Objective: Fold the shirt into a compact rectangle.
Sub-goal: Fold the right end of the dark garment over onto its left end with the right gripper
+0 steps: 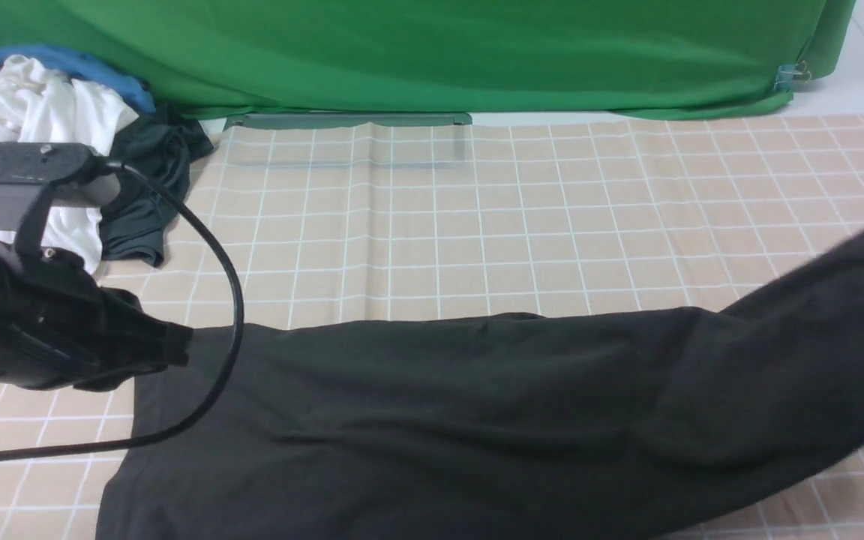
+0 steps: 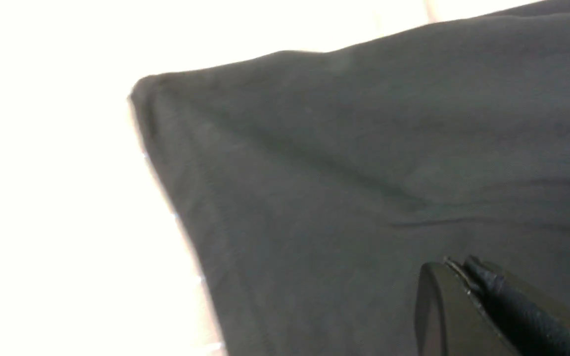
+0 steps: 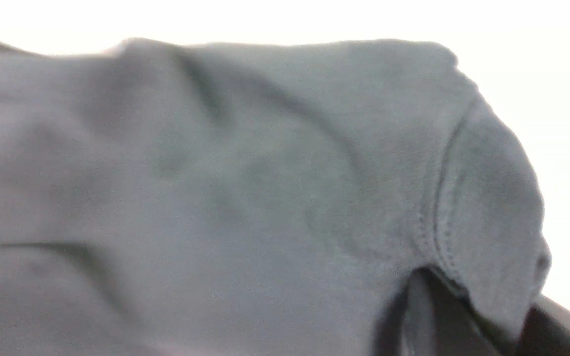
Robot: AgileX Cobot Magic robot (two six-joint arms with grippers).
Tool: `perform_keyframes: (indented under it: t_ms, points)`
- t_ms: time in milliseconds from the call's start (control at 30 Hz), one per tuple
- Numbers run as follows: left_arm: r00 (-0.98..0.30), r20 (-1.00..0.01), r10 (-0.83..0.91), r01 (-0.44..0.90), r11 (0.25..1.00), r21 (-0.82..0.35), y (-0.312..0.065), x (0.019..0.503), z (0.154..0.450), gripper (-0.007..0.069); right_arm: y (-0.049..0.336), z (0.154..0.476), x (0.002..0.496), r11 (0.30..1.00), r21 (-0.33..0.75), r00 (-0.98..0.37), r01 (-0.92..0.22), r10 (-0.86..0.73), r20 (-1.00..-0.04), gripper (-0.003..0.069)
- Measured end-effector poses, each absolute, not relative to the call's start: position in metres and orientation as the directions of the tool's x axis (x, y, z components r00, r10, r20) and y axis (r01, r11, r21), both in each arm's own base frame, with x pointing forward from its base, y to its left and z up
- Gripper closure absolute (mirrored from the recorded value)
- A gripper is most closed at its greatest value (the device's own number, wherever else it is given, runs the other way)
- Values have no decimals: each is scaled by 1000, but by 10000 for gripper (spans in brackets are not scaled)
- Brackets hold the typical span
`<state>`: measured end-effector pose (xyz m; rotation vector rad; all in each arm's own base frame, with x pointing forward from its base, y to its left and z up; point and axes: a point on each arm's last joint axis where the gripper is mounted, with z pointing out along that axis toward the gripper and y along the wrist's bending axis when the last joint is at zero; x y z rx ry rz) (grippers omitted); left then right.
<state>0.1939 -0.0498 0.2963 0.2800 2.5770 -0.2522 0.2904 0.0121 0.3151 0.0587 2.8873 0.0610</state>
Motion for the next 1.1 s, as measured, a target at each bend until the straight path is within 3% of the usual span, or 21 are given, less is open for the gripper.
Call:
perform_keyframes:
  t_ms: [233,300,500,833,1100]
  points:
    - [-853,-505,133,174,984,-35,-38,189,315,606,104,345,284,949,228,-935,-218,-136,-327,531]
    - [-842,-526,119,148,989,-14,-35,186,326,606,147,353,278,899,282,-909,-335,-229,-349,531]
    - [-817,-565,113,144,990,-9,-32,178,340,606,231,349,274,786,381,-861,-487,-356,-364,531]
    - [-785,-610,108,85,994,66,-17,143,361,606,352,321,270,632,469,-787,-617,-486,-380,531]
    - [-766,-635,103,70,995,77,-11,122,369,606,417,283,271,583,492,-762,-647,-514,-393,531]
